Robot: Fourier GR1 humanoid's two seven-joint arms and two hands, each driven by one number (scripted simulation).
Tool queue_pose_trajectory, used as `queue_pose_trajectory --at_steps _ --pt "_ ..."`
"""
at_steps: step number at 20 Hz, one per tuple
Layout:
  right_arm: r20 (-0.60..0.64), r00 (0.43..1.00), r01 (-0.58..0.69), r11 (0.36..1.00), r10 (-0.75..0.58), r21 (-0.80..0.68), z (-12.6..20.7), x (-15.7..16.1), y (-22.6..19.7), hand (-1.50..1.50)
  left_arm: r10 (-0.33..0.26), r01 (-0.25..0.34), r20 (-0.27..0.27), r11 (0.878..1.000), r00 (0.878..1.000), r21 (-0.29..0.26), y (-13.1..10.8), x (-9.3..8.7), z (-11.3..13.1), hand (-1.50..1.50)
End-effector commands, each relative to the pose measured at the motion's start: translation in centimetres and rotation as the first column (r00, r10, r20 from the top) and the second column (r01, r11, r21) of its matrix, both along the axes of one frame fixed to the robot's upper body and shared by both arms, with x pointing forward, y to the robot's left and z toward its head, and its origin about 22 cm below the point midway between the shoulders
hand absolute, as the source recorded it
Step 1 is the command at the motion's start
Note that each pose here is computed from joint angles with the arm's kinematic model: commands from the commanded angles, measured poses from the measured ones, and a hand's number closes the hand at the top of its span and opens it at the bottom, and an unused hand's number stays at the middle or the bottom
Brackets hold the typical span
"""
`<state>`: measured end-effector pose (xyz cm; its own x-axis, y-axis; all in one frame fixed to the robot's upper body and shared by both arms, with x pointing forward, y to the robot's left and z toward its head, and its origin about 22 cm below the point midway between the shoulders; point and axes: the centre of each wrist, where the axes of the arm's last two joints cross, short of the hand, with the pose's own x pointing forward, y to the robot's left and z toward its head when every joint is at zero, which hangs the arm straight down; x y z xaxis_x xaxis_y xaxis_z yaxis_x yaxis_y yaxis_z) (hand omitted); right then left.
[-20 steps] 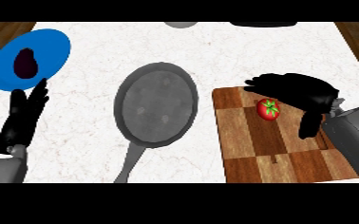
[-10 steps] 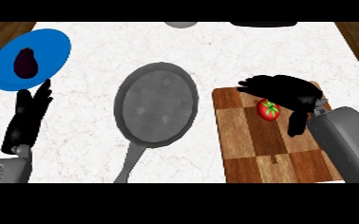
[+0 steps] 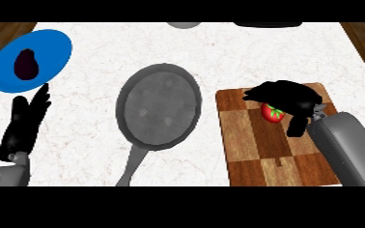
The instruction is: Pick the tomato from the cutting board and place it in the pan
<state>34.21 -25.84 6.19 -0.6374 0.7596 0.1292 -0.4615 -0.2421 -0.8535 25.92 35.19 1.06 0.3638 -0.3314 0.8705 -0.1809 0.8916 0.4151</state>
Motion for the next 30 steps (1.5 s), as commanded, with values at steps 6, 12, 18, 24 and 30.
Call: queue_pose_trajectory --at_steps 6,12,18,24,30 --pt "0.176 0.981 -0.088 0.996 0.085 0.01 -1.3 0.0 0.1 1.5 -0.005 0.005 0.001 1.0 1.0 0.012 -0.8 1.7 0.8 0.0" --pt "0.141 0.982 0.123 0.992 -0.126 0.031 -3.2 -2.2 -0.8 1.5 0.018 -0.018 -0.01 1.0 1.0 -0.005 -0.4 0.4 -0.9 0.0" --pt "0.128 0.843 0.518 0.853 -0.522 0.064 -3.9 -6.8 -2.5 1.5 0.068 -0.068 -0.026 0.998 0.997 0.01 2.5 -1.3 -0.9 0.0" --pt "0.287 0.772 0.457 0.81 -0.567 0.368 2.3 -10.2 -1.1 1.5 0.049 -0.049 -0.016 0.999 0.999 -0.001 0.6 -1.2 -1.3 0.0" --pt "0.374 0.754 0.246 0.76 -0.541 0.602 7.0 -13.2 2.7 1.5 0.026 -0.026 -0.018 1.0 0.999 0.009 2.1 -0.2 -0.3 0.0"
